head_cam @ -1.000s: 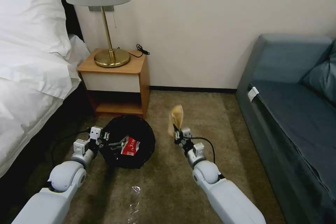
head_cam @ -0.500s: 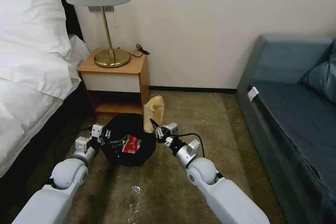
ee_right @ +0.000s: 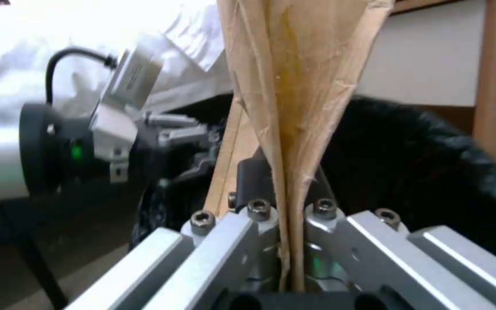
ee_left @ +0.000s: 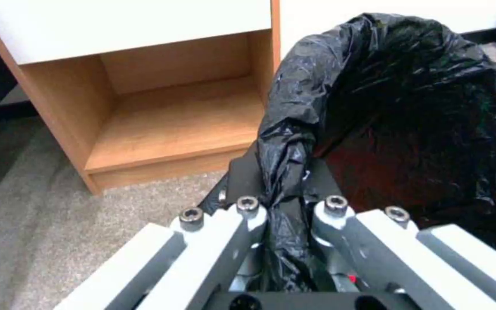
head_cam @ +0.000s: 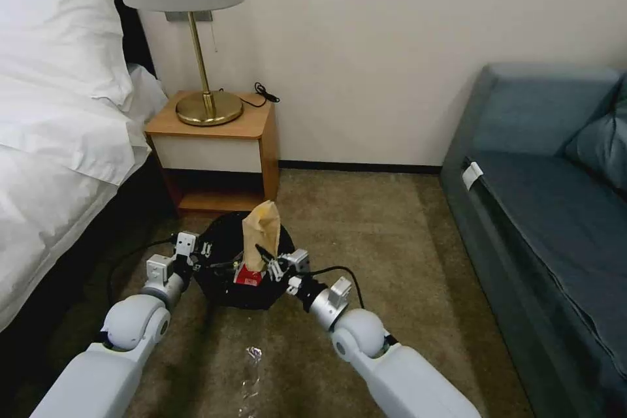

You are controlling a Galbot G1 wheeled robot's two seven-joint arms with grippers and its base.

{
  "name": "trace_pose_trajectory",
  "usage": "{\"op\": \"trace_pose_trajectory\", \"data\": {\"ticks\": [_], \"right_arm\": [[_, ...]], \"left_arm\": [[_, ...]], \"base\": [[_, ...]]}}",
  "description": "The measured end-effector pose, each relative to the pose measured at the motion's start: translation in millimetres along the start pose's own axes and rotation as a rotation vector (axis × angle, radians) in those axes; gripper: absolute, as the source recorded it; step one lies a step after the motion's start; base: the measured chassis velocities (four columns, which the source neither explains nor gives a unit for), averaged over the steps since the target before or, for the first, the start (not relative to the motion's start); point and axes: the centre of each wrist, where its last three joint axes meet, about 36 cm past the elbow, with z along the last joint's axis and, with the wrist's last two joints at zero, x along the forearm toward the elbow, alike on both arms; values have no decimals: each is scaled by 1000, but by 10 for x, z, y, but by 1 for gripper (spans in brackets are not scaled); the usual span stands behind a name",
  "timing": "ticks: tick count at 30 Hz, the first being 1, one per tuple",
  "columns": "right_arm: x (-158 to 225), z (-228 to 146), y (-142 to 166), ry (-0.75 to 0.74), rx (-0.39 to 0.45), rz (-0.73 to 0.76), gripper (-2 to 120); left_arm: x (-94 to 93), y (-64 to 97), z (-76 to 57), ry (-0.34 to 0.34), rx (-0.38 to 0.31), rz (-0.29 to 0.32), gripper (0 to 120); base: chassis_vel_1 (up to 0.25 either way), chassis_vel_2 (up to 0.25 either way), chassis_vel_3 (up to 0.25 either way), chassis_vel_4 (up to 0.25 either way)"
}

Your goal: Pick up the trash bin, then pick up the garbage on the floor and place it into the trash bin.

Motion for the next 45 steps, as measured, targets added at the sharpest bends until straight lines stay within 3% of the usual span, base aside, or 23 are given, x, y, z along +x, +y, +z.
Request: {"op": "trace_pose_trajectory", "data": {"ticks": [14, 18, 21, 22, 29, 31, 37, 39, 45], "right_arm": [[-87, 220, 58, 23, 25, 10, 0], [-79, 257, 69, 28, 36, 24, 16], [-74, 269, 66, 30, 36, 26, 21], [-69, 276, 63, 32, 37, 27, 30], [-53, 274, 38, 38, 42, 29, 50], [-50, 266, 19, 40, 44, 32, 62], [-55, 252, 5, 39, 44, 40, 79], [-76, 215, -10, 29, 42, 49, 90], [-142, 58, -96, -9, 32, 84, 100]], "left_arm": [[-43, -45, 72, 11, 28, -2, 4], [-54, -39, 84, 14, 27, -4, 4], [-59, -34, 83, 14, 27, -5, 4], [-66, -29, 79, 13, 27, -5, 4], [-83, -32, 70, 9, 32, -5, 4], [-88, -28, 68, 9, 33, -5, 4], [-92, -24, 64, 8, 36, -5, 4], [-84, -31, 77, 10, 38, -4, 4], [-57, -29, 85, 9, 49, 0, 4]], "base": [[0, 0, 0, 0], [0, 0, 0, 0], [0, 0, 0, 0], [0, 0, 0, 0], [0, 0, 0, 0], [0, 0, 0, 0], [0, 0, 0, 0], [0, 0, 0, 0], [0, 0, 0, 0]]}}
